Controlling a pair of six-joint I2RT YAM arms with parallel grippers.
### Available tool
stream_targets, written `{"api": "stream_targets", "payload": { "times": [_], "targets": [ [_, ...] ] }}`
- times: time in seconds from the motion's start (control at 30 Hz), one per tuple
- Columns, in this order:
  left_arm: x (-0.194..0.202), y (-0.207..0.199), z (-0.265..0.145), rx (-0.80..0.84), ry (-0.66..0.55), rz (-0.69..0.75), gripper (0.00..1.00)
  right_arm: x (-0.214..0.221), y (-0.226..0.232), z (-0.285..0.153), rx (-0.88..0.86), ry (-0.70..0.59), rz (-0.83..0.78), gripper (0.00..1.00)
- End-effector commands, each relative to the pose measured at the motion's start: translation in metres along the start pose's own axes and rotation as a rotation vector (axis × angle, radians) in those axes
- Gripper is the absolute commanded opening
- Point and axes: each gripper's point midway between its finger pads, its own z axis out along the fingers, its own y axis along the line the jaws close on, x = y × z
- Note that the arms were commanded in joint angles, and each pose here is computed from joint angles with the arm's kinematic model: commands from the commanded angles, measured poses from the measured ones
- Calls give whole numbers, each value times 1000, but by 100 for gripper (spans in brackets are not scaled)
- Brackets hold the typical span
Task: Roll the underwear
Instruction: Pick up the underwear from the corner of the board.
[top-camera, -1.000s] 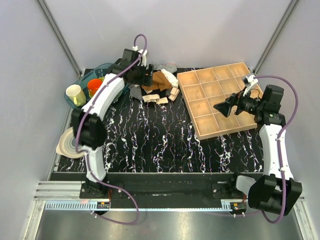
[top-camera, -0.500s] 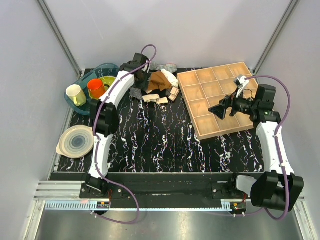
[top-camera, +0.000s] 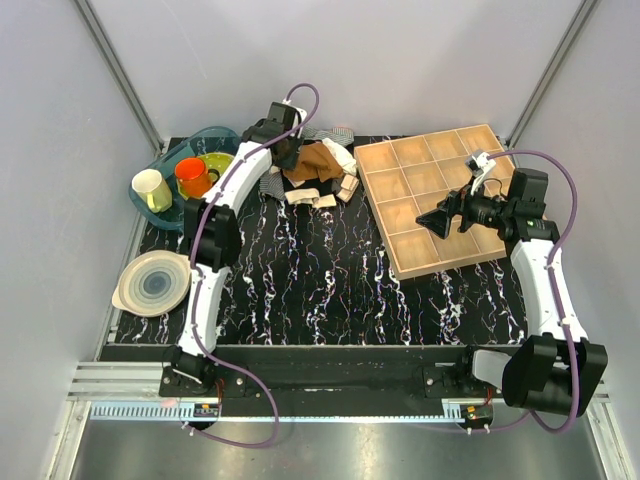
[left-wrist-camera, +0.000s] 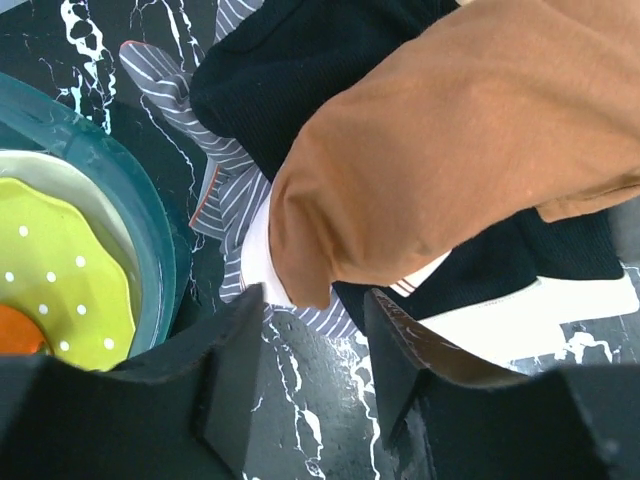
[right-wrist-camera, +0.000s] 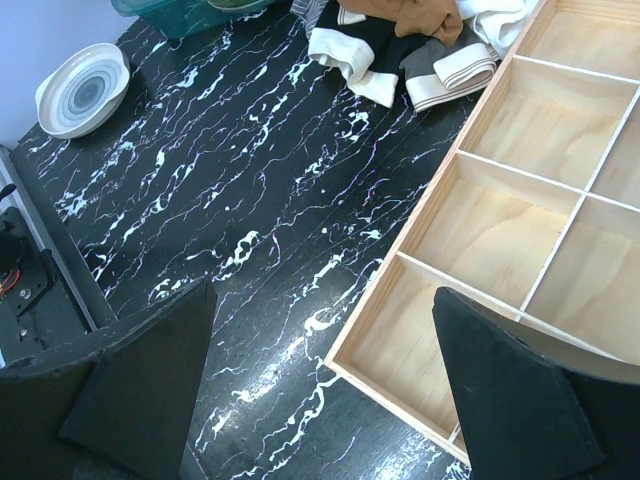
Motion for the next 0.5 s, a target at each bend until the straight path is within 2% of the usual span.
{"api": "stream_targets", "payload": {
  "times": [0.0,0.07,0.1,0.17,0.23,0.3,0.33,0.47],
  "targets": [
    [-23,9,12,-40,-80,13,44,1,-1,2,2,8,-14,100],
    [-22,12,14,-55,-80,16,39,1,-1,2,2,9,-14,100],
    [-23,13,15,-58,-83,18,31,1,-1,1,4,9,-13,100],
    [-26,15,14,-65,-94,19,23,1,-1,2,3,10,-13,100],
    [-33,17,7,-70,-113,19,8,1,-1,1,4,10,-16,99],
    [-42,18,-4,-66,-138,16,0,1,-1,1,7,9,-17,100],
    [-47,16,-11,-59,-151,16,0,1,0,1,6,9,-18,100],
    [-84,16,-81,-43,-274,22,0,0,1,0,5,7,-22,100]
  ]
}}
